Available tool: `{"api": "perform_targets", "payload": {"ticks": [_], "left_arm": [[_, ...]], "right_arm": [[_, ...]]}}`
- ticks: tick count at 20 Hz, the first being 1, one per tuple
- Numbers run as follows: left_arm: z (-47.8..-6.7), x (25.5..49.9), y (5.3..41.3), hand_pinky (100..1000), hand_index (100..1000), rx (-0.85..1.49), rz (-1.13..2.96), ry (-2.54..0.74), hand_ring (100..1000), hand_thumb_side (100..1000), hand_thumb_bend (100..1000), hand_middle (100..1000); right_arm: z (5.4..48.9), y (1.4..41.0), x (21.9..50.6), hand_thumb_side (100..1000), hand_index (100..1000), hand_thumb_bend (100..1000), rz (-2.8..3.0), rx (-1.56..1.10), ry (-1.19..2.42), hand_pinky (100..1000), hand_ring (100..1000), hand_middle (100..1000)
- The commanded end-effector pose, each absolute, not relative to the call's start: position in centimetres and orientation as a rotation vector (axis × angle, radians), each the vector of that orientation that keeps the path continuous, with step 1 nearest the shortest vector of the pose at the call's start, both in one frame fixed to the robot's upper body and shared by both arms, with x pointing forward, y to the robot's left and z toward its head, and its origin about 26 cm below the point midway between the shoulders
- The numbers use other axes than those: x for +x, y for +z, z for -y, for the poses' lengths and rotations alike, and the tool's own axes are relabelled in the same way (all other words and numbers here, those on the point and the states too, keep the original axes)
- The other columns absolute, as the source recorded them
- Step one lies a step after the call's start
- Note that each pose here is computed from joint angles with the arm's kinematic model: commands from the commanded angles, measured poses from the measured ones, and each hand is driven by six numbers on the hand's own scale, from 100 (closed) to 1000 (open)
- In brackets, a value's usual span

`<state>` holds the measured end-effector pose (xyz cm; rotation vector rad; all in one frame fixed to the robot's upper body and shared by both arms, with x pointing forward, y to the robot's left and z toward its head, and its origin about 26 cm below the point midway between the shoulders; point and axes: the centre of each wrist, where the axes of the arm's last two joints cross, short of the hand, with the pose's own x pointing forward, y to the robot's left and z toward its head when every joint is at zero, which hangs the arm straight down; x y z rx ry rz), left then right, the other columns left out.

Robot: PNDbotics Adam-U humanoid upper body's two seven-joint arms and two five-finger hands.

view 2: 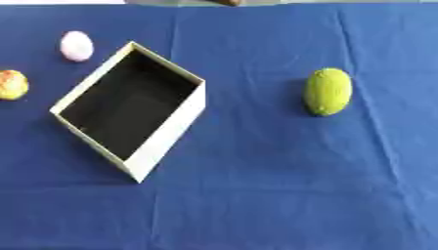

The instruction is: Pick up objects on the table and place them in the box.

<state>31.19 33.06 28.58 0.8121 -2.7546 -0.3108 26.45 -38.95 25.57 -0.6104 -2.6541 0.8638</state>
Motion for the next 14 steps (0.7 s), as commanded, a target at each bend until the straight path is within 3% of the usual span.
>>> {"api": "perform_targets", "payload": {"ticks": [1,3,9,14], "left_arm": [[-31.9,29.6,29.5,787,840,0.690,2.859,-0.175,772,505,100,729],[-31.8,29.5,28.9,787,839,0.631,2.871,-0.124,771,503,100,728],[-32.2,29.4,27.3,784,834,0.562,2.883,-0.002,769,518,100,725],[-32.5,29.3,26.6,783,821,0.574,2.851,-0.008,765,533,100,721]], "right_arm": [[39.0,27.2,26.0,417,838,100,2.590,-0.737,1.015,873,870,591],[38.9,27.3,26.0,386,847,100,2.540,-0.793,1.082,872,875,604],[39.0,27.7,25.9,126,899,100,2.358,-0.970,1.429,869,904,735],[39.0,27.1,25.7,114,909,100,2.170,-1.053,1.727,869,911,782]]}}
